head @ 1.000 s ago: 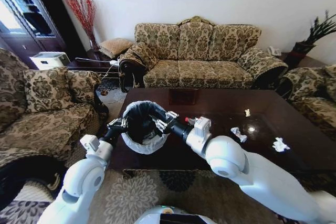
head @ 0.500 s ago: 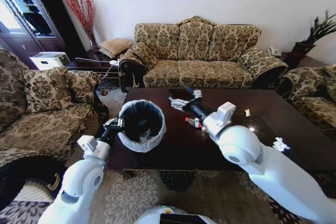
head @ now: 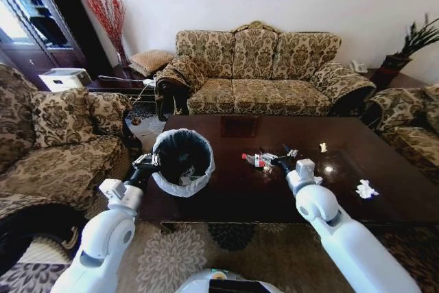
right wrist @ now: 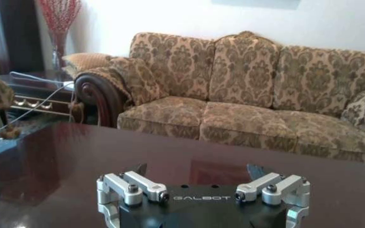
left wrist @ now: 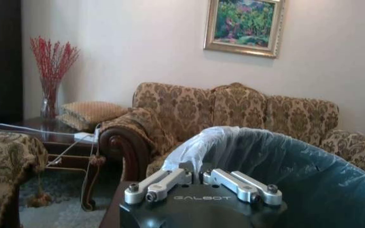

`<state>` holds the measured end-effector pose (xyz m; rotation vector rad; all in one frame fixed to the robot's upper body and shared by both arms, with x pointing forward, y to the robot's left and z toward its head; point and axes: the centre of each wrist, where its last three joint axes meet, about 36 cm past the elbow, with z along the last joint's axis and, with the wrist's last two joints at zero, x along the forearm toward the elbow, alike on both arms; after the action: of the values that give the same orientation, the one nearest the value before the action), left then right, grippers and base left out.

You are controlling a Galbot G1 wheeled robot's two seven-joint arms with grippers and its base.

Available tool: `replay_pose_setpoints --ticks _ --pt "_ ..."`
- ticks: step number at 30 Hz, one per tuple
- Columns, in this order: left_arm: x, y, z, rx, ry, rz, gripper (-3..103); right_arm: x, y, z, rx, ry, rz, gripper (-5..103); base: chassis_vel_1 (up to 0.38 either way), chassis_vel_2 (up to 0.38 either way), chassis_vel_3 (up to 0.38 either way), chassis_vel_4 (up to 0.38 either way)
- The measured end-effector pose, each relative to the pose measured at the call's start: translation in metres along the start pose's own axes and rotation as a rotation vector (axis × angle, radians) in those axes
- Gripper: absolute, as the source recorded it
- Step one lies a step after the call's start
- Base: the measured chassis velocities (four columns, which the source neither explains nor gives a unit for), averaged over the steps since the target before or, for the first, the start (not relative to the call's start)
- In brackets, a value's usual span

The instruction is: Move to the front of the table and place the trash on the table into the trash bin.

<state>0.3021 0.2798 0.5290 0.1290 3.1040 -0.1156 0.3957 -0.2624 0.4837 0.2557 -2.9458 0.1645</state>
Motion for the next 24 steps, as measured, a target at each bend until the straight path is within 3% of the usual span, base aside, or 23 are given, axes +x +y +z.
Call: replay_pose_setpoints --ticks 14,24 --pt "0.004 0.002 0.002 0.005 -0.010 -0.006 3 -0.001 0.019 0.000 0.024 0.028 -0.024 100 -0.004 -0.002 0.002 0.004" --pt "0.006 -0.001 0.002 0.011 -0.012 0.002 3 -0.006 0.023 0.008 0.026 0.044 -0.026 100 -0.133 -0.104 0.141 0.105"
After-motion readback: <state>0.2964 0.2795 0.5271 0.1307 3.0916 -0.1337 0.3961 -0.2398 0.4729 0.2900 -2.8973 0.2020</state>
